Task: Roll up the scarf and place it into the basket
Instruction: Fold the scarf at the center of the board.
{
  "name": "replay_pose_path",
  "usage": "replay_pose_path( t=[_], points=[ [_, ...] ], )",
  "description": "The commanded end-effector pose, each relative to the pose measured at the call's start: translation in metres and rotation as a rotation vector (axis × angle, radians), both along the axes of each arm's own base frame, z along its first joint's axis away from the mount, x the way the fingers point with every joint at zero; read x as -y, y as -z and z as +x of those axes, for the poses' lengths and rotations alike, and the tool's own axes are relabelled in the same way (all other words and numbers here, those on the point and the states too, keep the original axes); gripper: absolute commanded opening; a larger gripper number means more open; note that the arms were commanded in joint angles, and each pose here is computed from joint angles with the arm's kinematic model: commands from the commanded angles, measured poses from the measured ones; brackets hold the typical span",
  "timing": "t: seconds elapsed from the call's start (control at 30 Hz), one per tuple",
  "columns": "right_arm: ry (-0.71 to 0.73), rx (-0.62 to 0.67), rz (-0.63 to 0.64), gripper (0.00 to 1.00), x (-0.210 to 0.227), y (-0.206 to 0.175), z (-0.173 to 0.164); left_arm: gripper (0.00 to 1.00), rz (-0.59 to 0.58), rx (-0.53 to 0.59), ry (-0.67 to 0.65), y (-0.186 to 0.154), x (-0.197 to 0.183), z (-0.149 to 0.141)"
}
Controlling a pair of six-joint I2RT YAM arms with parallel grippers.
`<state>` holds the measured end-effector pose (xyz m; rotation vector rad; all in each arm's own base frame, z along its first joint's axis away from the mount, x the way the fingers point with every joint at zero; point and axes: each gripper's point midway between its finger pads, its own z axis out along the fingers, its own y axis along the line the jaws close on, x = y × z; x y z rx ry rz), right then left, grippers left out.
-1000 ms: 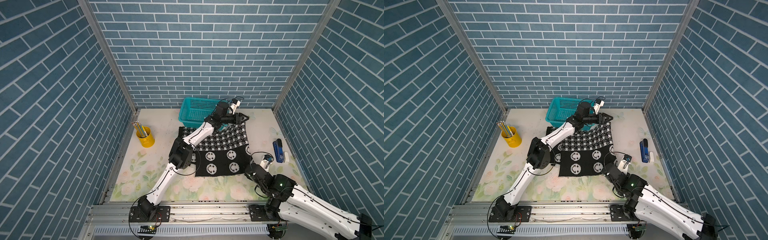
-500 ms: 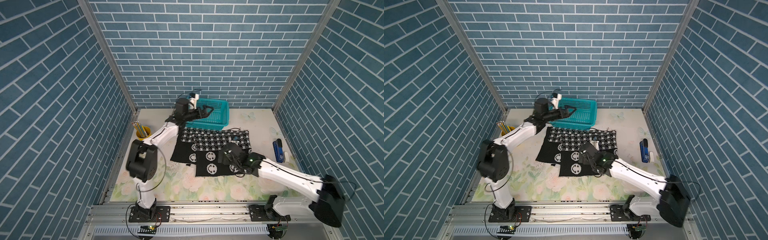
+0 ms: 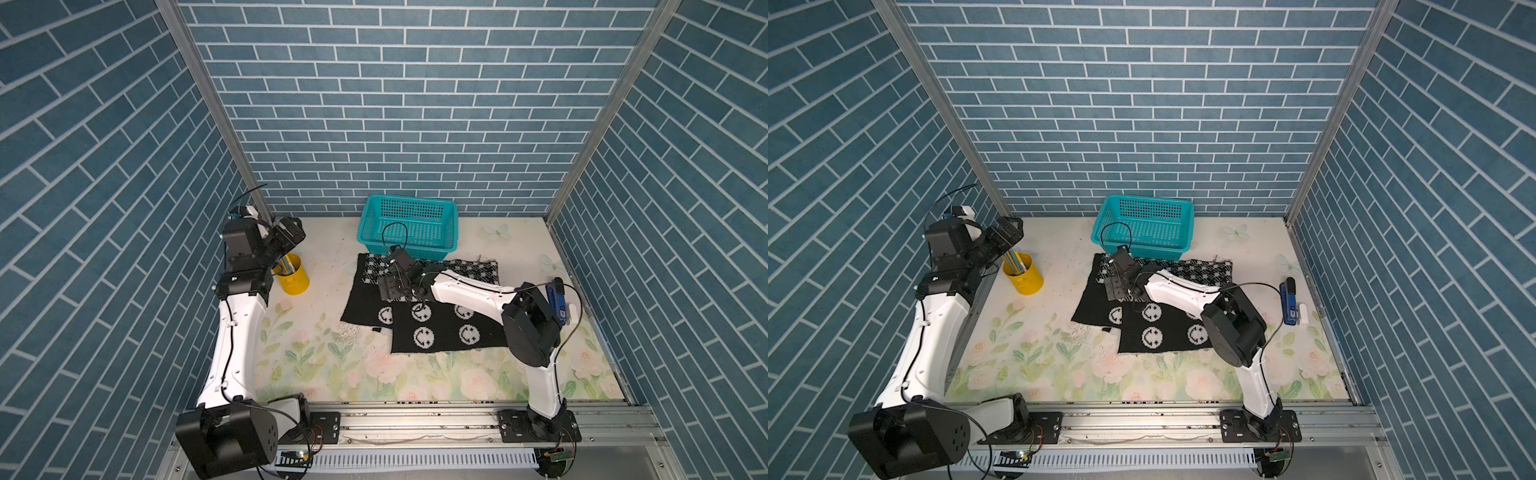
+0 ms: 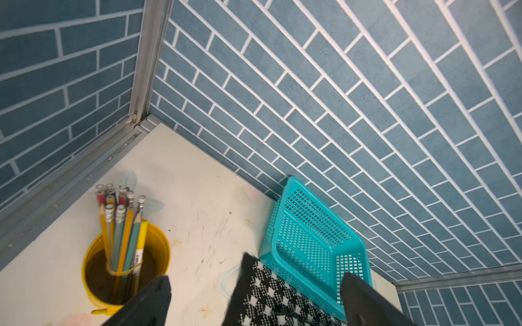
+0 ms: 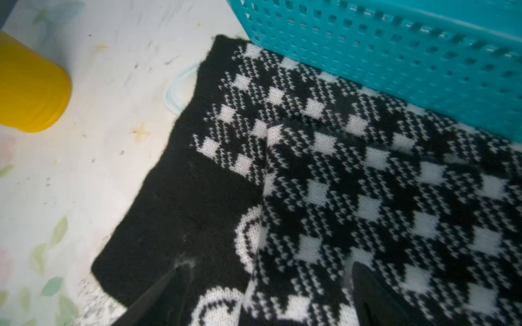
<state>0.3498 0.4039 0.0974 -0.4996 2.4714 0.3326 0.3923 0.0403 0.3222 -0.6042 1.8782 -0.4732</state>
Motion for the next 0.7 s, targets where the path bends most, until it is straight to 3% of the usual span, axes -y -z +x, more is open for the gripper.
replay_pose_path(
  t=[0.0,0.17,0.23,0.4,0.53,0.67],
  points=[
    [-0.014,-0.058,-0.135,0.9,0.015,0.024,-0.005,1.0,0.015,-0.074,0.044,0.018,0.001,-0.009],
    [0.007,-0.065,-0.208,0.76,0.021,0.037,-0.002,1.0,-0.002,-0.073,0.07,0.027,0.004,-0.009],
    [0.001,-0.073,-0.217,0.59,0.019,0.043,-0.002,1.0,-0.011,-0.068,0.09,0.03,0.007,-0.008],
    [-0.019,-0.083,-0.22,0.0,0.01,0.052,0.002,1.0,-0.008,-0.072,0.099,0.035,0.008,-0.007],
    [-0.041,-0.068,-0.177,0.0,-0.002,0.039,0.005,1.0,-0.008,-0.066,0.104,0.034,0.009,-0.007],
    [-0.111,-0.022,0.003,0.0,-0.042,-0.019,0.009,1.0,-0.004,-0.067,0.102,0.034,0.008,-0.006]
  ],
)
